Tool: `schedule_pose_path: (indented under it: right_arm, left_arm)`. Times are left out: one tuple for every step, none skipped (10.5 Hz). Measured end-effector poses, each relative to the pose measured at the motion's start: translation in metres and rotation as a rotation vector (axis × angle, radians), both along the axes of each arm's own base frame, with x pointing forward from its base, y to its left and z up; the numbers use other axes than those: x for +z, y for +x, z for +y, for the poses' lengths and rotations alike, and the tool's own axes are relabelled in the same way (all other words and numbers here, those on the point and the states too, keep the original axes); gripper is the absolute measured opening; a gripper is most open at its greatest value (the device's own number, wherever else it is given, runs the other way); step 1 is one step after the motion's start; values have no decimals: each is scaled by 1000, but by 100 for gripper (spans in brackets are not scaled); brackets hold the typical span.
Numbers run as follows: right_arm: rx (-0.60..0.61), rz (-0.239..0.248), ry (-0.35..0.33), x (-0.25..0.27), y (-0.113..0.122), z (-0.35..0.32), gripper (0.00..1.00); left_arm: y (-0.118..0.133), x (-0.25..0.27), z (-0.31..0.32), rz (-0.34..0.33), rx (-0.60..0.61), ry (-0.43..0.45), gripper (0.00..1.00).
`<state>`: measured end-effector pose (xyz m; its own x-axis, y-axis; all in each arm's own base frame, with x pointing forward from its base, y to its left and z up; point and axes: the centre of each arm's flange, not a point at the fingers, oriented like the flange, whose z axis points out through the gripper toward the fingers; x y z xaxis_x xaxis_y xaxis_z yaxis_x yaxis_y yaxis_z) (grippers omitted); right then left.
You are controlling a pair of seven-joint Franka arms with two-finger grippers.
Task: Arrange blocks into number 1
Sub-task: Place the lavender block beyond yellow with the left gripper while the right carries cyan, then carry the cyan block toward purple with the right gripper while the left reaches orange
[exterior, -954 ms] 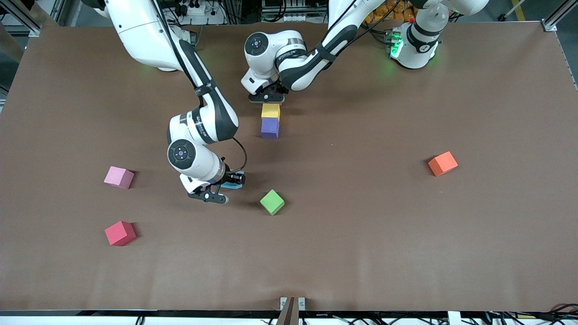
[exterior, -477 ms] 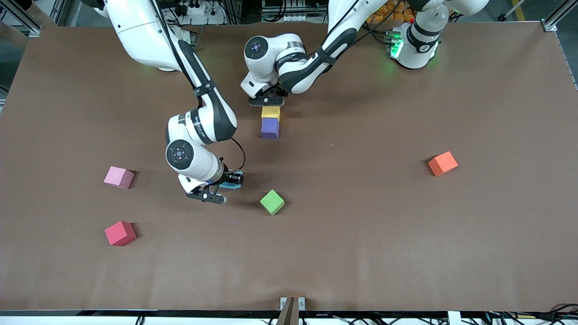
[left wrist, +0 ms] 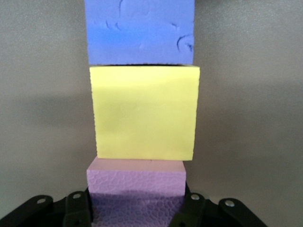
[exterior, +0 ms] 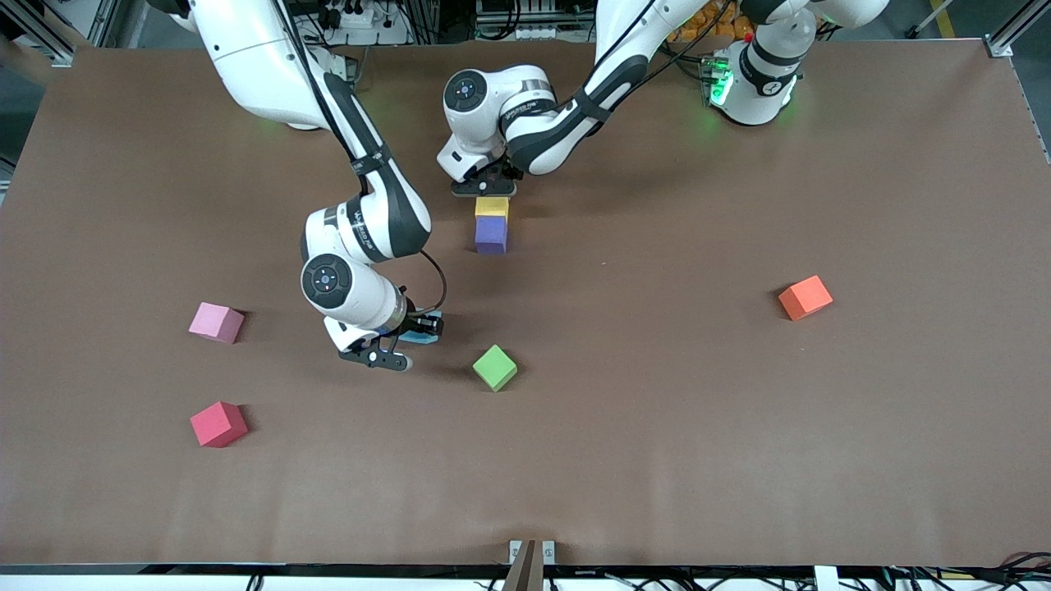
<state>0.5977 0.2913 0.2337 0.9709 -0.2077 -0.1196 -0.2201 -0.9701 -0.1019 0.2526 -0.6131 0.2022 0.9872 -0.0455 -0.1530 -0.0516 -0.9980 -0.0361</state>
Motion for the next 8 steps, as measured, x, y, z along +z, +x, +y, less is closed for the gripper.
schedule_pose_path:
  right_arm:
    - [0,0,0,0,0,0,61]
    - [1,-1,0,1,1,-2,61]
    - [5,-4,0,1,2,-4,61]
    - [13,-6,0,2,4,-8,61]
    - [27,-6,-1,0,5,-13,61]
    - [44,-2,-4,-4,5,-23,61]
    - [53,3,-9,-8,5,-33,61]
    - [57,5,-12,-9,5,-37,61]
  left_arm:
    - [2,-1,1,-4,-5,1,60]
    - [4,-1,2,-7,-14,2,60]
    - [7,-3,3,-9,-15,4,71]
    - [8,-3,4,-10,-14,5,86]
    - [8,-3,3,-11,-14,2,99]
    - [7,-1,0,-14,-17,-3,100]
    - [5,3,-3,-18,-14,-9,100]
    - [4,7,-7,-23,-5,-16,100]
